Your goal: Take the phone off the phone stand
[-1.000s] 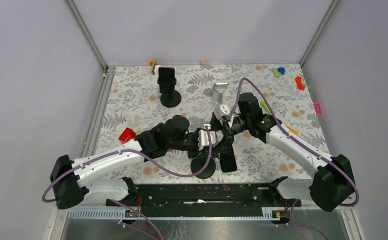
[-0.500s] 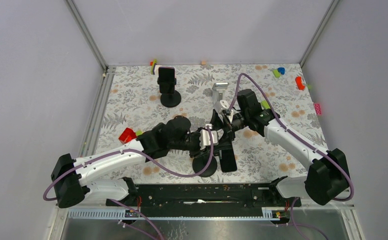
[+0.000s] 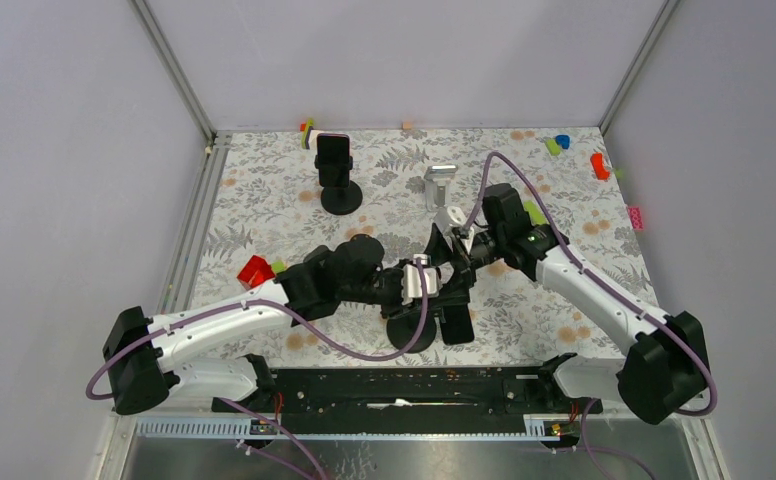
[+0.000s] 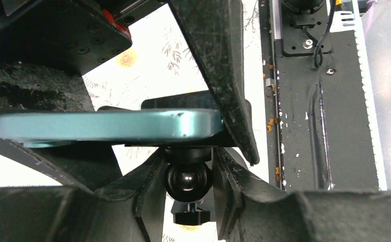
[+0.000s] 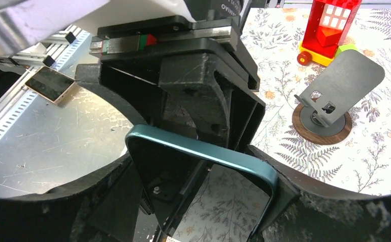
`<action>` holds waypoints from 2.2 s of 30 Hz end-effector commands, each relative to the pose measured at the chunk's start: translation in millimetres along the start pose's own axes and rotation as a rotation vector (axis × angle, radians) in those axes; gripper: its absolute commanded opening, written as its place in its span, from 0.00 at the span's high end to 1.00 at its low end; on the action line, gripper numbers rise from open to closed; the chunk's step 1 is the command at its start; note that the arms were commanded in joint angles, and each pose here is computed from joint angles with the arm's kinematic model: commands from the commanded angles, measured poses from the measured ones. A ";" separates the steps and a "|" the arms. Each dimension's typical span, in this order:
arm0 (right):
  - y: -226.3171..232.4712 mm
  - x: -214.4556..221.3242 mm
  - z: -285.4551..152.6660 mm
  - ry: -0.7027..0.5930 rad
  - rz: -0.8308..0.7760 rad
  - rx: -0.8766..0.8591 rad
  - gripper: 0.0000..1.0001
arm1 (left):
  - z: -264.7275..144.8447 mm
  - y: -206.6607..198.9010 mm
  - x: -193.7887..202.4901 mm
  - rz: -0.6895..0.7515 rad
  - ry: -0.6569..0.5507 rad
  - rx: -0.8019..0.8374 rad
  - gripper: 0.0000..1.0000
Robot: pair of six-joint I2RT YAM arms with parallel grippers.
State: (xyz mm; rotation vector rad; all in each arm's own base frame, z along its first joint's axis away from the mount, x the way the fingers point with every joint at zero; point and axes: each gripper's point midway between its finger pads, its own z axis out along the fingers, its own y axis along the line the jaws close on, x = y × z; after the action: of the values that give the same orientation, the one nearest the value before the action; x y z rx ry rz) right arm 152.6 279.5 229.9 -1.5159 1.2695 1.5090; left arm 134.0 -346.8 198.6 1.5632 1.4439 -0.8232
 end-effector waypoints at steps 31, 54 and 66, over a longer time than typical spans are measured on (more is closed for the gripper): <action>36.7 2.2 -6.9 0.016 -0.160 0.119 1.00 | -11.2 -98.9 -34.6 0.166 -0.071 0.561 1.00; 21.4 -19.5 -23.5 -0.192 -0.041 0.515 0.00 | 4.9 -68.8 -39.2 0.092 -0.100 0.342 1.00; 30.8 -15.0 -30.7 -0.176 -0.042 0.623 0.02 | 10.7 -61.5 -38.6 0.084 -0.090 0.310 1.00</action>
State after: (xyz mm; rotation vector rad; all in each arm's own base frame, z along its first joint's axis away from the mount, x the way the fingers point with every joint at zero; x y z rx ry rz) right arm 118.8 249.9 246.4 -1.0691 1.3952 1.1524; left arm 88.4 -364.6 202.6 1.7728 1.3250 -0.9997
